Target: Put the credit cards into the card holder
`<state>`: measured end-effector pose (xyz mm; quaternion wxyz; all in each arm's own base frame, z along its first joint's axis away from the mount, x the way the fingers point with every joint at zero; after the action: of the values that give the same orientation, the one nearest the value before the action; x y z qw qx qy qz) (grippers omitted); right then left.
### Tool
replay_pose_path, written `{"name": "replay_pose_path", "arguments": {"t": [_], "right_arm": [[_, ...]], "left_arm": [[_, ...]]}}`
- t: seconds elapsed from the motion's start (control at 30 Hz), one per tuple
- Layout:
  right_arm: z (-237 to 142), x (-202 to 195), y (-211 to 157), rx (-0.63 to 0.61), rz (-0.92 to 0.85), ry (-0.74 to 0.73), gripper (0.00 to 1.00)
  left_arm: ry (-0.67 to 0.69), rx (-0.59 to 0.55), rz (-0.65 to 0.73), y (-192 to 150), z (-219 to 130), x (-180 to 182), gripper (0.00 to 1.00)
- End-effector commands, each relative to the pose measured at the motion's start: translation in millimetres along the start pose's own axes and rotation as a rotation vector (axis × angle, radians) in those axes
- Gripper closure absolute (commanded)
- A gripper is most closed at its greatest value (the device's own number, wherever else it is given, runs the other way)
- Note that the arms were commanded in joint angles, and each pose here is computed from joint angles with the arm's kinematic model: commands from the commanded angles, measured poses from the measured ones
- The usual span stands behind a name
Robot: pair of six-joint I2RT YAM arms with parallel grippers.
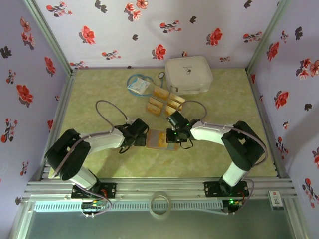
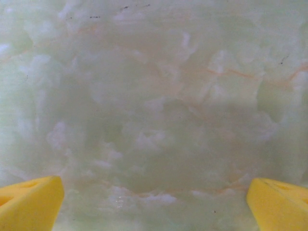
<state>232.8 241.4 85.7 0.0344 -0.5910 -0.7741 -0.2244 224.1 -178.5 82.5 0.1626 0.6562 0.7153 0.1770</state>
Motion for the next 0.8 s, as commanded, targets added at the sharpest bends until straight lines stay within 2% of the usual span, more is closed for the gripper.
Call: {"name": "replay_pose_path", "arguments": {"t": [0.0,0.77], "right_arm": [[2.2,9.9,7.3,-0.009,-0.03,0.023,1.0],[17.5,48.7,19.1,0.014,-0.071,0.098,1.0]], "left_arm": [[-0.013,0.019,0.029,-4.4,5.4,-8.2,0.0],[-0.058,0.032,0.017,-16.9,6.4,-17.7,0.0]]}}
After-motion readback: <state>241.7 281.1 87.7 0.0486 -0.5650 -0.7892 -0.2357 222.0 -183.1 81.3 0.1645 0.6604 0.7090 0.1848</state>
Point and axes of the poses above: each hand's point on the last joint's axis, 136 mm out from that joint toward the fingers, its own z axis out along the fingers, its own x axis along the line the jaws close on, y = z × x, the point moved 7 cm from there along -z, back along the fingers, and after that the axes turned 9 degrees about -z, right-handed, at the moved point
